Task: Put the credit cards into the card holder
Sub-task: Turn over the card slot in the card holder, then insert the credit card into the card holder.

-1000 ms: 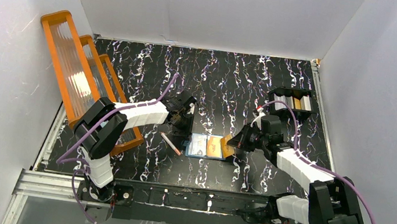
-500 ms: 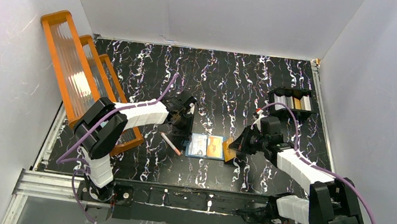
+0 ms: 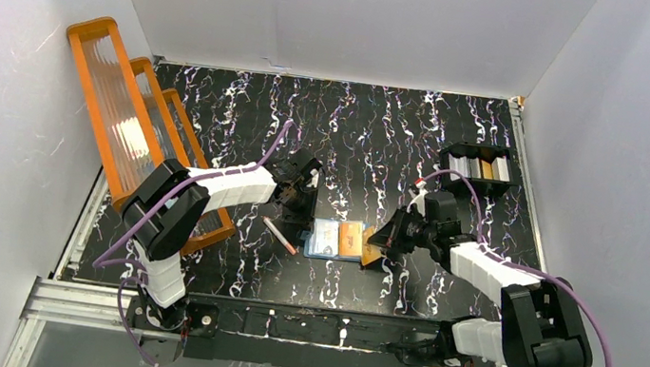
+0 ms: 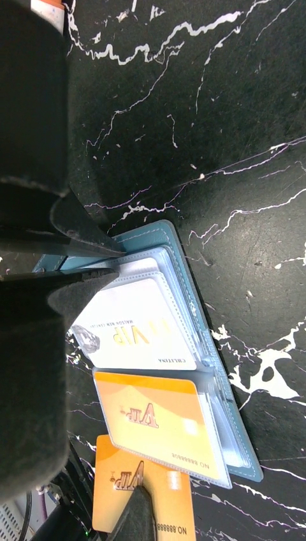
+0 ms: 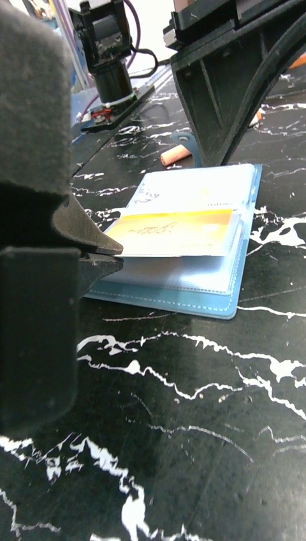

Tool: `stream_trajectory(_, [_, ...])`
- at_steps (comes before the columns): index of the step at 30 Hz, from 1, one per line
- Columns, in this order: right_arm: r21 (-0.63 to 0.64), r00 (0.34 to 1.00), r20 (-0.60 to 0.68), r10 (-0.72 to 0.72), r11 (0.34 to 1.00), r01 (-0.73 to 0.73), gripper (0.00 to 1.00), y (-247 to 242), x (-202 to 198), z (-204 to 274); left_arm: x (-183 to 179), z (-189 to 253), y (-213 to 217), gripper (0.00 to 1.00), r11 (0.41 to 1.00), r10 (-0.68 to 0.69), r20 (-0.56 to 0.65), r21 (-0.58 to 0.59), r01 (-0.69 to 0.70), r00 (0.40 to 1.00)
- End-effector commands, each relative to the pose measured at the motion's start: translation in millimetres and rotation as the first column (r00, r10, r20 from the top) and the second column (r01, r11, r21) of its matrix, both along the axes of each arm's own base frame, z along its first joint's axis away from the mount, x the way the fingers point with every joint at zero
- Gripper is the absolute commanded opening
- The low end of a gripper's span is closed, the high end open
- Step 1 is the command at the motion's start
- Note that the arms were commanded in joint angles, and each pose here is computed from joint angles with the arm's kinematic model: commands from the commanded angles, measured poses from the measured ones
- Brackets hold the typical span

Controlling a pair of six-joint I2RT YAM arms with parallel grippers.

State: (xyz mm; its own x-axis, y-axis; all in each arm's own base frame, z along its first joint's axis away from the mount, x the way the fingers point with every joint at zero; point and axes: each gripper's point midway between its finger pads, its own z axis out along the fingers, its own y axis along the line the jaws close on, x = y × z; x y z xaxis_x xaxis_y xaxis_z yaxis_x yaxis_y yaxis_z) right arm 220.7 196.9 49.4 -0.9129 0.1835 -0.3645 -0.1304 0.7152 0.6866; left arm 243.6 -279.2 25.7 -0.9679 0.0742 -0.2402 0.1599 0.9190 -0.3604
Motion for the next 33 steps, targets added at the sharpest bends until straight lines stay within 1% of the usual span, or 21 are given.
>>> stream_trajectory(1, [0.102,0.998,0.042,0.037,0.994,-0.041,0.00,15.0,2.8,14.4,-0.1,10.1,-7.3,0.11,0.999,-0.012,0.002,-0.036,0.012,1.000])
stream_trajectory(6, [0.213,0.993,0.102,0.065,0.973,-0.086,0.00,28.4,4.0,45.7,-1.0,14.9,-13.3,0.11,0.998,-0.010,-0.003,-0.068,0.010,1.000])
stream_trajectory(9, [0.293,0.988,0.137,0.073,0.950,-0.111,0.00,37.2,4.4,66.1,-5.1,21.5,-26.1,0.11,0.990,-0.018,-0.024,-0.143,0.014,1.000])
stream_trajectory(12, [0.301,0.990,0.119,0.074,0.947,-0.107,0.00,40.4,5.2,62.8,-9.0,27.4,-37.0,0.16,0.976,-0.017,-0.046,-0.217,0.006,0.999])
stream_trajectory(14, [0.293,0.993,0.101,0.064,0.952,-0.092,0.00,39.6,6.0,56.0,-9.8,29.6,-38.4,0.22,0.973,-0.012,-0.050,-0.230,0.000,0.999])
stream_trajectory(18, [0.244,0.995,0.090,0.035,0.968,-0.056,0.00,34.2,10.2,41.0,-6.6,34.0,-30.3,0.30,0.978,0.013,-0.032,-0.206,-0.020,0.999])
stream_trajectory(20, [0.204,0.996,0.090,0.028,0.978,-0.046,0.00,30.0,11.8,31.9,-4.8,36.6,-25.9,0.32,0.981,0.023,-0.017,-0.191,-0.026,1.000])
stream_trajectory(22, [0.187,0.995,0.101,0.022,0.982,-0.041,0.00,27.7,13.5,26.4,-3.8,37.4,-24.7,0.33,0.983,0.022,-0.008,-0.185,-0.024,1.000])
stream_trajectory(26, [0.158,0.997,0.080,-0.004,0.987,-0.009,0.00,23.2,13.9,13.6,-4.9,33.4,-21.1,0.38,0.987,0.021,-0.017,-0.159,-0.024,1.000])
stream_trajectory(30, [0.131,0.998,0.065,-0.024,0.991,0.016,0.00,18.4,12.9,2.8,0.3,33.5,-8.5,0.39,0.995,0.040,0.027,-0.098,-0.037,0.999])
stream_trajectory(33, [0.136,0.998,0.060,-0.030,0.990,0.022,0.00,18.6,12.1,-0.9,5.3,37.3,-1.9,0.38,0.997,0.050,0.059,-0.063,-0.046,0.997])
